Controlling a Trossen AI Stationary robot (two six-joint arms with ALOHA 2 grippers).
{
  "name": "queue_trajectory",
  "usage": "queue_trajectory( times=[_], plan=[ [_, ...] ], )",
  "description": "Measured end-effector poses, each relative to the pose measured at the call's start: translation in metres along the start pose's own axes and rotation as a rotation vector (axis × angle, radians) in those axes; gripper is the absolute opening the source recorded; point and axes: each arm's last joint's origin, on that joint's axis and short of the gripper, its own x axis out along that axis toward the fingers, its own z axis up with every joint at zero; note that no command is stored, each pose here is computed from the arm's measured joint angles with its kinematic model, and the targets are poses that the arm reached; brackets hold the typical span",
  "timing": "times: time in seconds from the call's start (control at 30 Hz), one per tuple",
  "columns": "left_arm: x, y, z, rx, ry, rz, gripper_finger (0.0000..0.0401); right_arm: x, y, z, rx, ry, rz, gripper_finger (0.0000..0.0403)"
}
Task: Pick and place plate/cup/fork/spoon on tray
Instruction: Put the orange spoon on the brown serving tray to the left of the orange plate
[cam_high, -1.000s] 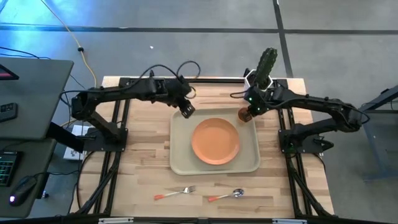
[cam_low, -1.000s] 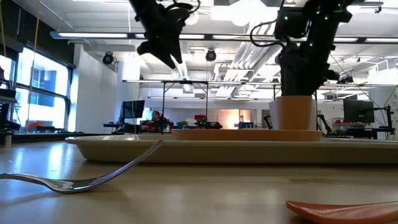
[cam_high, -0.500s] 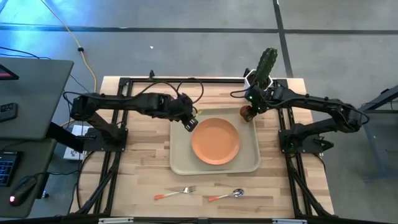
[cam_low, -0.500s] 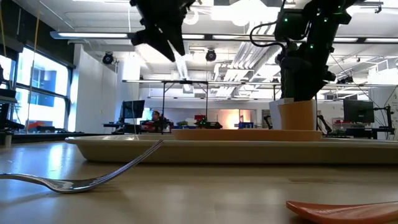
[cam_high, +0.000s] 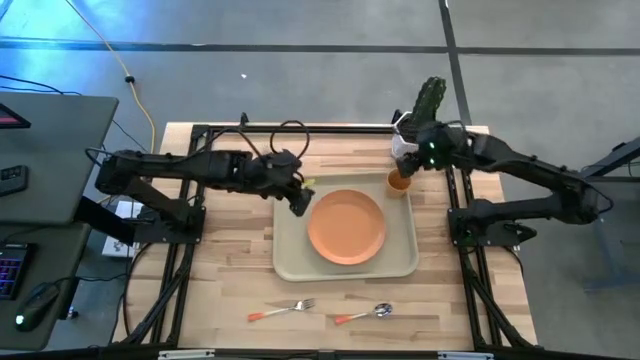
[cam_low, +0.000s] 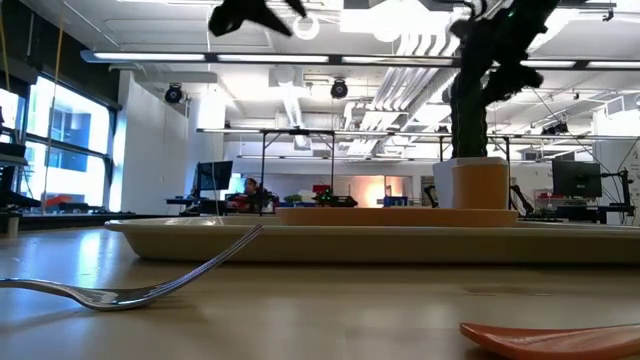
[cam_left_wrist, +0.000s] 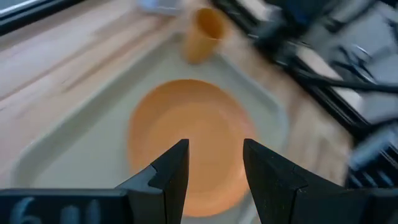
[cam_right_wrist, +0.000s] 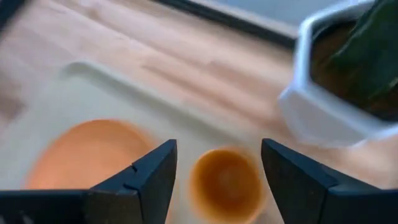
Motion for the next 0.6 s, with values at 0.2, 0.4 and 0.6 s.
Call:
queue_trajectory(
  times=[0.2, 0.4, 0.6],
  plan=[
    [-0.001, -0.002, -0.001, 0.147, 0.03, -0.055, 0.014, -0.01, 0.021, -0.054, 0.146, 0.022, 0.199, 0.0222],
    [-0.02, 0.009, -0.008, 0.308, 0.209, -0.175, 0.014, -0.006, 0.053, -0.099, 0.159, 0.122, 0.241, 0.021],
    [-0.041, 0.009, -0.012, 0.415, 0.235, -0.263, 0.014, -0.001, 0.09, -0.157, 0.17, 0.358, 0.255, 0.0193]
  ],
)
